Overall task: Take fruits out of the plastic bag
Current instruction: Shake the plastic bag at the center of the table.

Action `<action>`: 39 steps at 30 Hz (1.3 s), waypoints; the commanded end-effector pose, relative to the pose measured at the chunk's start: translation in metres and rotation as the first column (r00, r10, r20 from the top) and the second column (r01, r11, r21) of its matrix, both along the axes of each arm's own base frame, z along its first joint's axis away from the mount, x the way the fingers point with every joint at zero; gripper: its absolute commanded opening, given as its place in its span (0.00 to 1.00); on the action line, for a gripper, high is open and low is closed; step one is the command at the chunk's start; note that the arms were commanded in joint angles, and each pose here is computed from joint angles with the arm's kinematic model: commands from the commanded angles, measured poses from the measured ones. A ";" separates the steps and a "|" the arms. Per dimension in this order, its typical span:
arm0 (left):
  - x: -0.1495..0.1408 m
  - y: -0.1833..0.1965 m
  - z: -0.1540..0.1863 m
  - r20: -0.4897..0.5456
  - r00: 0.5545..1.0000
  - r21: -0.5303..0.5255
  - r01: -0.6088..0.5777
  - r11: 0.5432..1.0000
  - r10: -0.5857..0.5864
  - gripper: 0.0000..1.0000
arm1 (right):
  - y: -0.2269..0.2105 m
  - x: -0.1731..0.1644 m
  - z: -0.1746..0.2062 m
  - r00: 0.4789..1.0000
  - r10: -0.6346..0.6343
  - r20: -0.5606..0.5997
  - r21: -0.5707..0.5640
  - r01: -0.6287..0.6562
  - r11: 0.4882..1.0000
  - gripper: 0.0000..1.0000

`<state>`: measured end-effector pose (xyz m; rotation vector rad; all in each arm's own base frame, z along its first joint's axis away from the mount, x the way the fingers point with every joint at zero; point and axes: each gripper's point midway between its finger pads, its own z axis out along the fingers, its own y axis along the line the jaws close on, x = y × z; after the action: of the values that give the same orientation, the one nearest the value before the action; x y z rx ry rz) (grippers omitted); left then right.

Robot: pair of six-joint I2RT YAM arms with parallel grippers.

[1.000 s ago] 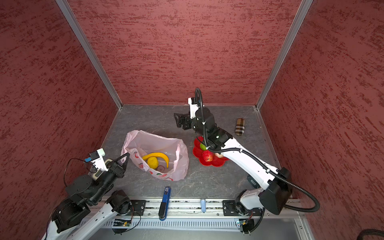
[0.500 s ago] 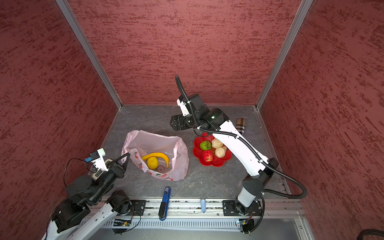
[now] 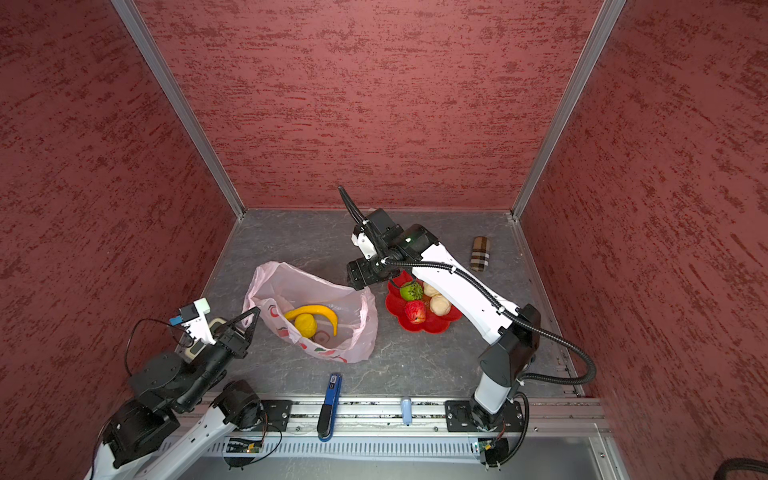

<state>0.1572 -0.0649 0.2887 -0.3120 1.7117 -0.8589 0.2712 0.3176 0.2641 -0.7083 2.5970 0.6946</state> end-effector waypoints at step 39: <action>0.020 -0.016 0.057 0.185 0.983 0.036 -0.007 0.999 0.000 0.00 | 0.026 0.071 0.101 0.786 -0.111 0.608 0.123 0.045 0.991 0.11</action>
<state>0.1776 -0.0834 0.3142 -0.2365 1.6550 -0.8314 0.3312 0.3440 0.2907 -0.7214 2.2031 0.4458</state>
